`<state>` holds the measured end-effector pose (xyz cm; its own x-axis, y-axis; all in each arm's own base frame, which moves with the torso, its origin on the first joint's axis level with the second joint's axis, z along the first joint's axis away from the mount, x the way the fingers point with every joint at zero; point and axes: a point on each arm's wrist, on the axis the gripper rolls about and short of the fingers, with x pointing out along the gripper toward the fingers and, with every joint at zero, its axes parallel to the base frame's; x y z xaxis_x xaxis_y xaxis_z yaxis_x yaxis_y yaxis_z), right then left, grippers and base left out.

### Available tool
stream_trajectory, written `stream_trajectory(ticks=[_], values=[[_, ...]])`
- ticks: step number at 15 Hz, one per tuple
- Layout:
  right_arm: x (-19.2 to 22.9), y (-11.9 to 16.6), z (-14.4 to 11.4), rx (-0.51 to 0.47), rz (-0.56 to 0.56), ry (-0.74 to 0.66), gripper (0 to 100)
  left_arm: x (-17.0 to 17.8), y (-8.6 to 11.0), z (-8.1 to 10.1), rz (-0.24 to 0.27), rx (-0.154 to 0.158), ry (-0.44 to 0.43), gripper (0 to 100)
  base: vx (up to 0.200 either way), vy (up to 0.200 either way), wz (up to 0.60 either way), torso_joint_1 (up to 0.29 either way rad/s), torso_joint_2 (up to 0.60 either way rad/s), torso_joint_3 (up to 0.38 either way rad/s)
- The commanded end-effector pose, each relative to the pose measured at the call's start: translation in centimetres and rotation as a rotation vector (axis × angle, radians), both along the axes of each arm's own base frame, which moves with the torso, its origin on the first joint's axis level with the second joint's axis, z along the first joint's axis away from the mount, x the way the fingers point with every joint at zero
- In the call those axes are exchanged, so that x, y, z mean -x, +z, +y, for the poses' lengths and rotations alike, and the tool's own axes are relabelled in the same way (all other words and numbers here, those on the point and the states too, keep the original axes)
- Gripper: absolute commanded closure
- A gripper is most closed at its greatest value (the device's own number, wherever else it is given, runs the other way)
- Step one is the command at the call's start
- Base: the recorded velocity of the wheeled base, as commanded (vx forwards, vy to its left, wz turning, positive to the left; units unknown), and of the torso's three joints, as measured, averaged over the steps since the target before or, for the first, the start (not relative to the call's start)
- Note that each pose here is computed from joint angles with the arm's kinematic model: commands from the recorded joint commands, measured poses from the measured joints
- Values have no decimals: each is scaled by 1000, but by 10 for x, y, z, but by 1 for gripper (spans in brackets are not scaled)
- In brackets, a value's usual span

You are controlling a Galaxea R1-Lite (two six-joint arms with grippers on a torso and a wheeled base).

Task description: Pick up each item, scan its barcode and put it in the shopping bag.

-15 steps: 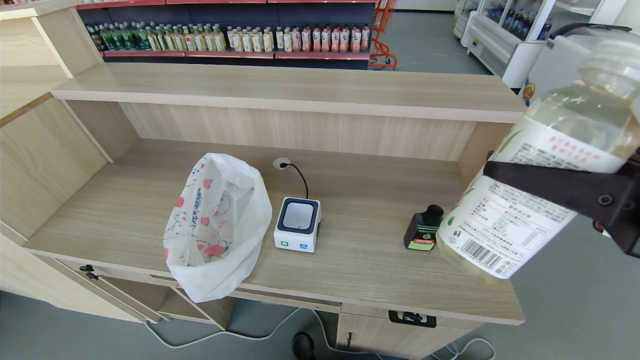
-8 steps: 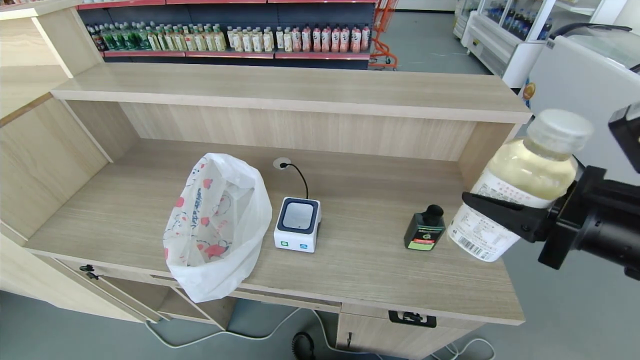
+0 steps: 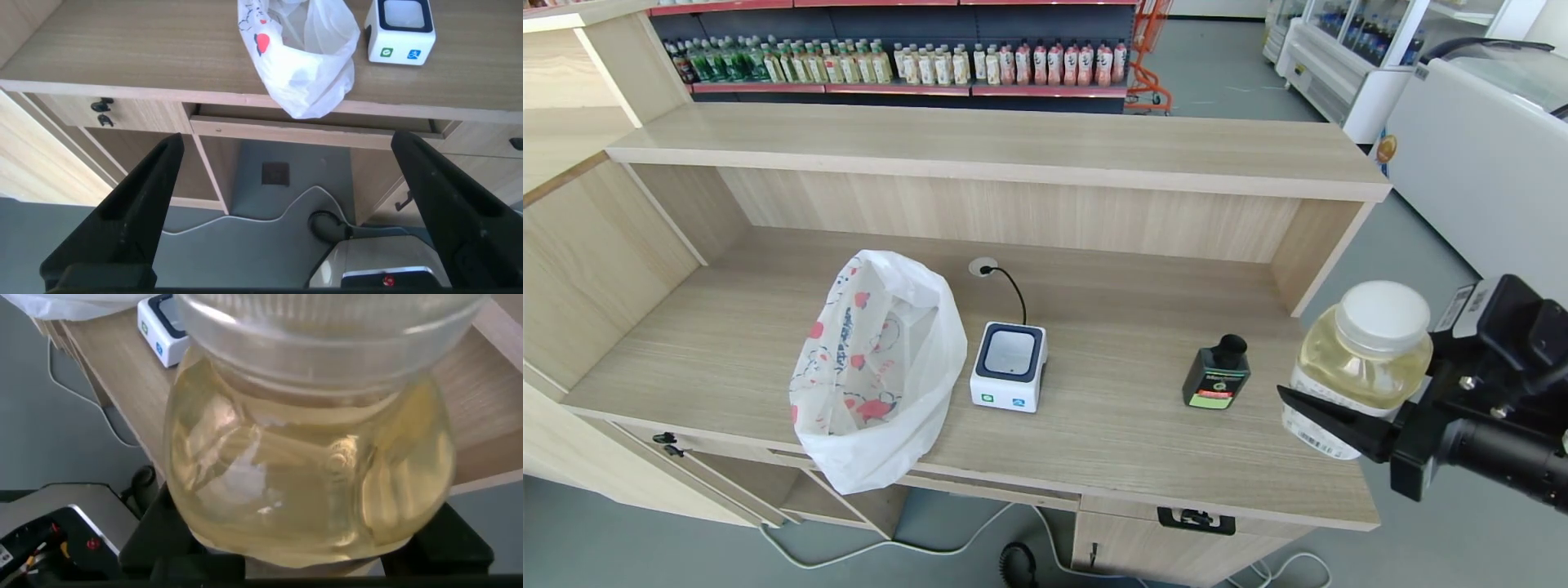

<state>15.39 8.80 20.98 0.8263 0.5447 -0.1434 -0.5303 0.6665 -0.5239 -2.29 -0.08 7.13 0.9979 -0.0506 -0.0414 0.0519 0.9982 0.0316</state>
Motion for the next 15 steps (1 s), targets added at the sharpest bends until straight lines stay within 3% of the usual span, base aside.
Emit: stream_trajectory(ticks=[1,14,15], values=[[-4,-1,3,9,5,6,100,0,0,0,0,0,0,0,0,0,0,0,0,0],[0,3,1,2,-14,5,100,0,0,0,0,-2,0,0,0,0,0,0,0,0],[0,4,1,1,-18,5,100,0,0,0,0,0,0,0,0,200,0,-2,2,7]])
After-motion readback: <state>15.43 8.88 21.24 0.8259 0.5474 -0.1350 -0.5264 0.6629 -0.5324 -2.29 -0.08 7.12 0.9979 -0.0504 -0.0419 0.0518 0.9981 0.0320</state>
